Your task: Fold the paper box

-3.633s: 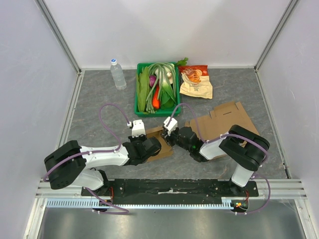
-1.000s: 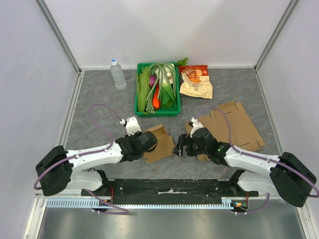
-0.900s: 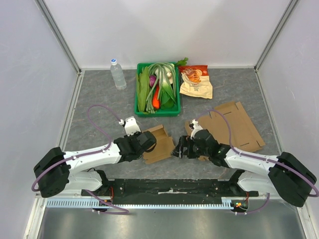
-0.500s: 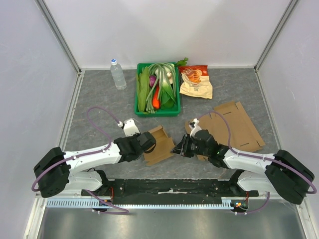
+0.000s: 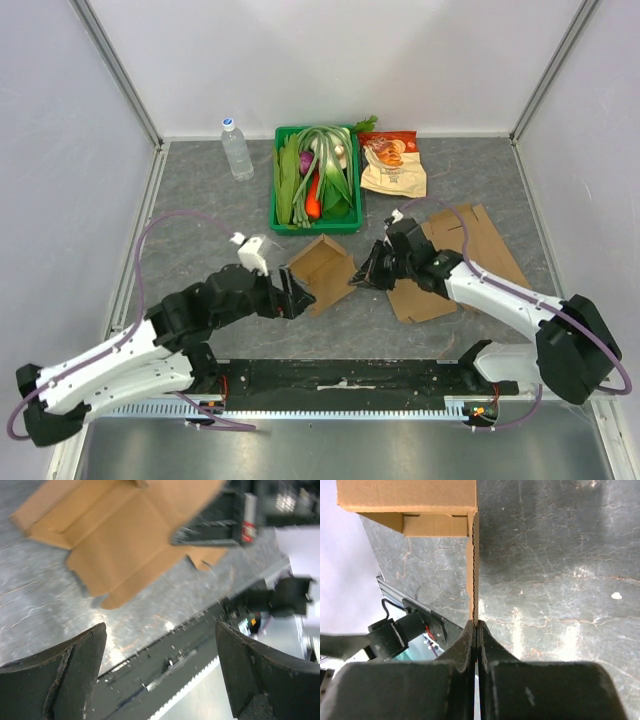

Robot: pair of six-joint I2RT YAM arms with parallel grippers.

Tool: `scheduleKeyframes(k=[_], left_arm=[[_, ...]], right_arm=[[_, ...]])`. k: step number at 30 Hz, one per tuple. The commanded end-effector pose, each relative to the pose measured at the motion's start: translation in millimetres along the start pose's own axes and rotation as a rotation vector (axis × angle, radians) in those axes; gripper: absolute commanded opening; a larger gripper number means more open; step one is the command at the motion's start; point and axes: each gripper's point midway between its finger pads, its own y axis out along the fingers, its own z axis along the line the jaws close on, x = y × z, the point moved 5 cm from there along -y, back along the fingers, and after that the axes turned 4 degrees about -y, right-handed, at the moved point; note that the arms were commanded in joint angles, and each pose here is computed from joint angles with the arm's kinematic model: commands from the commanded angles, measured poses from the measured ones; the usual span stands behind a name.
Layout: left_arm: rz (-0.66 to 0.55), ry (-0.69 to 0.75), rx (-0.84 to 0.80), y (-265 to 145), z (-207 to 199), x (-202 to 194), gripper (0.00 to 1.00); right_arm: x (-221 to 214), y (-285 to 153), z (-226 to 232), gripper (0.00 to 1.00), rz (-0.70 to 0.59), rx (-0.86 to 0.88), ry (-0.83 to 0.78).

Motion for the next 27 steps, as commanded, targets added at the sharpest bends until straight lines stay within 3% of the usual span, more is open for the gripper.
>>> scheduleKeyframes(k=[1, 3, 5, 8, 13, 18, 21, 23, 26, 27], left_arm=[[0.184, 0.345, -0.027, 11, -39, -2, 0.95], [0.159, 0.587, 0.087, 14, -55, 1, 0.96], [0.209, 0.795, 0.158, 34, -64, -12, 1.0], [0.211, 0.949, 0.245, 58, -65, -18, 1.0], [0.178, 0.99, 0.278, 73, -69, -20, 0.81], [0.204, 0.984, 0.258, 88, -62, -37, 0.74], [0.223, 0.999, 0.269, 96, -60, -43, 0.63], [0.237, 1.002, 0.248, 98, -64, -46, 0.5], [0.243, 1.004, 0.265, 97, -63, -44, 0.25], [0.24, 0.996, 0.268, 96, -63, -43, 0.12]], right_arm=[[-9, -17, 14, 0.0, 0.193, -0.034, 0.066], [-7, -20, 22, 0.0, 0.215, -0.022, 0.078], [-8, -22, 26, 0.0, 0.251, -0.017, 0.094], [-7, -24, 26, 0.0, 0.265, -0.017, 0.136], [-8, -26, 22, 0.0, 0.268, -0.023, 0.172], [-11, -29, 21, 0.0, 0.275, -0.024, 0.215], [-8, -31, 25, 0.0, 0.262, -0.015, 0.233], [-8, -33, 26, 0.0, 0.255, -0.011, 0.241], [-4, -36, 31, 0.02, 0.238, 0.005, 0.228], [-1, -36, 31, 0.09, 0.229, 0.016, 0.219]])
